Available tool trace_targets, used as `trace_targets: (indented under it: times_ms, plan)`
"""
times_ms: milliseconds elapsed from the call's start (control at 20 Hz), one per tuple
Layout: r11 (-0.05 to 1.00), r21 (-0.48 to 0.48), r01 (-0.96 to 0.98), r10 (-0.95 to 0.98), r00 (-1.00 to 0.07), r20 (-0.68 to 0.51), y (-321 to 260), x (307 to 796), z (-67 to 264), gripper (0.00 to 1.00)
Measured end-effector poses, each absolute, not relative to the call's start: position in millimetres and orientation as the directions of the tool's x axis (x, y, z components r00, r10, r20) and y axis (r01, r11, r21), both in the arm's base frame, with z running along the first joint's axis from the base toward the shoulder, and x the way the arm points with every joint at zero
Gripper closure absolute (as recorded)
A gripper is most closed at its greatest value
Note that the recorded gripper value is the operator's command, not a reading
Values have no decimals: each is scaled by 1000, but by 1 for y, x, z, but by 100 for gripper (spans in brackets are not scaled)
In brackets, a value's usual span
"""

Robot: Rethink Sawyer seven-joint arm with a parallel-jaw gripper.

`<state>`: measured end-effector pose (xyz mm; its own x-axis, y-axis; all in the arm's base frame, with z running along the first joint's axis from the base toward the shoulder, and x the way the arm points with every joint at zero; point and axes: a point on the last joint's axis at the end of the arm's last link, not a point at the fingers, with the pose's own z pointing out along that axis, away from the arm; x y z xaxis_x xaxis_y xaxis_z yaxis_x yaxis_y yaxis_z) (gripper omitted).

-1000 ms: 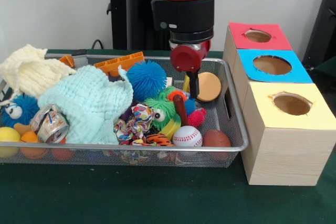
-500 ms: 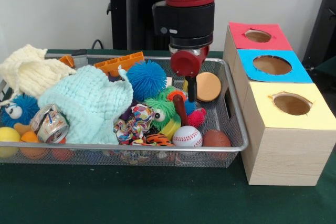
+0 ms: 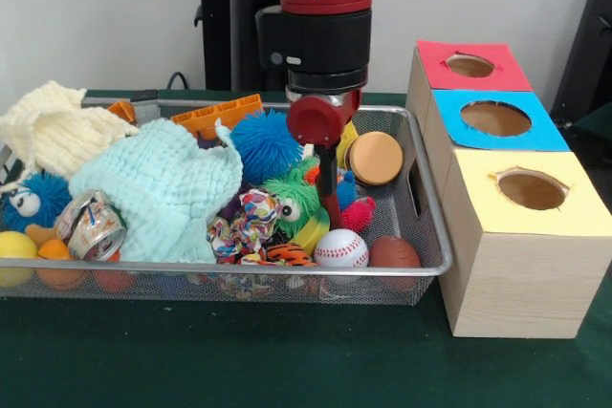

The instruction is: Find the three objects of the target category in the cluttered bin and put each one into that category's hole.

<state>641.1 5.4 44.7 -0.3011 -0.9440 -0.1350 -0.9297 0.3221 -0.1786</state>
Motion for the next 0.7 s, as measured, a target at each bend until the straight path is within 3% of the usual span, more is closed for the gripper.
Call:
trace_targets:
  times_ms: [700]
  plan:
    - [367, -204, -908, -929, -347, -125, -44, 652, 26, 100]
